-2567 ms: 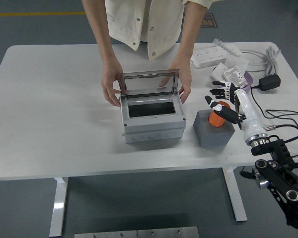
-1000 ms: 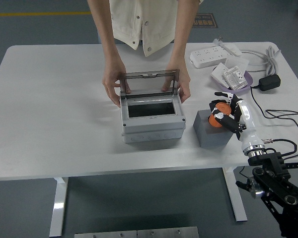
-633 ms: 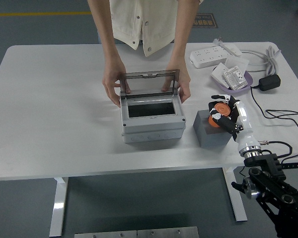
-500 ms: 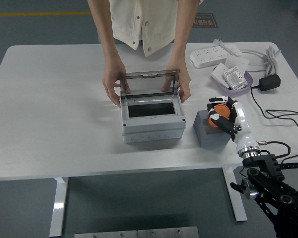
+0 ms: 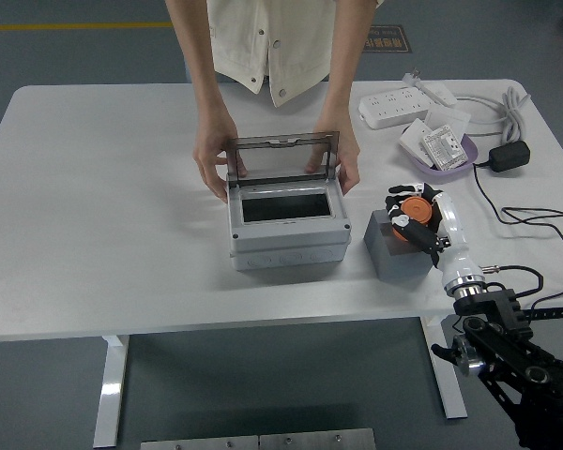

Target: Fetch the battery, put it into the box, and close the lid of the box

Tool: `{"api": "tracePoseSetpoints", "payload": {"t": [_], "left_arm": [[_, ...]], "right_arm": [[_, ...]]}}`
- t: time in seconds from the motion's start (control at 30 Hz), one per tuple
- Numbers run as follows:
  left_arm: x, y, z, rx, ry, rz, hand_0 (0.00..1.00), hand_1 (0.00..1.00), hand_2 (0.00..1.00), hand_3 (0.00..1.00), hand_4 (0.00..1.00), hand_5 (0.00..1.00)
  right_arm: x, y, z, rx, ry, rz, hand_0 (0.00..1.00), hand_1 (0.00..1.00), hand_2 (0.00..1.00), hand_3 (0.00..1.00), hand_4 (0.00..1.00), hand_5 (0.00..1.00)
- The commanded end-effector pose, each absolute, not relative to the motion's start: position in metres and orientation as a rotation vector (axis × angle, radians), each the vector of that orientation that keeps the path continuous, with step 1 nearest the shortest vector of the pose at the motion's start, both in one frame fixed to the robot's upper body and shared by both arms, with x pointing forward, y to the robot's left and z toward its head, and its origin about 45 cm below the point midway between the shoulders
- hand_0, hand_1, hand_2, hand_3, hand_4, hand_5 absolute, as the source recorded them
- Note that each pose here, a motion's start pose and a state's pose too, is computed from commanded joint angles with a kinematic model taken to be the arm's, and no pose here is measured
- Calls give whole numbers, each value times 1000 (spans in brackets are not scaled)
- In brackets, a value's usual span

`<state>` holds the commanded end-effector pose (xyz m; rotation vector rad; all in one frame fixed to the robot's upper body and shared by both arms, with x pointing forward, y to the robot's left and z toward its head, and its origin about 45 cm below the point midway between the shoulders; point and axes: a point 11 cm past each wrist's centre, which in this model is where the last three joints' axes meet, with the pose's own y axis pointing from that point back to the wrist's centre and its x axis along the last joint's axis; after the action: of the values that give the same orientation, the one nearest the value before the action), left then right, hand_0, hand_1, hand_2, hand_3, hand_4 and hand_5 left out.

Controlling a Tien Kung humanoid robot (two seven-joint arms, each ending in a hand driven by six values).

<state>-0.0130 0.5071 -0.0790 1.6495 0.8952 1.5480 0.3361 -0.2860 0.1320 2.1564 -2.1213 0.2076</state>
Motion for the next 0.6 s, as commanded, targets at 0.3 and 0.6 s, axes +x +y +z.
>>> {"api": "tracePoseSetpoints", "payload": {"t": [0.3, 0.6], "left_arm": [[-11, 507, -79, 1646, 891, 1553, 649, 728, 590, 565, 482, 205], [-10, 507, -79, 1637, 886, 1558, 649, 728, 590, 565, 476, 199]], "right_arm": [[339, -285, 134, 2145, -2128, 213, 516, 476, 465, 470, 133, 37], [339, -286, 131, 2126, -2122, 207, 360, 361, 359, 350, 2, 2]]}}
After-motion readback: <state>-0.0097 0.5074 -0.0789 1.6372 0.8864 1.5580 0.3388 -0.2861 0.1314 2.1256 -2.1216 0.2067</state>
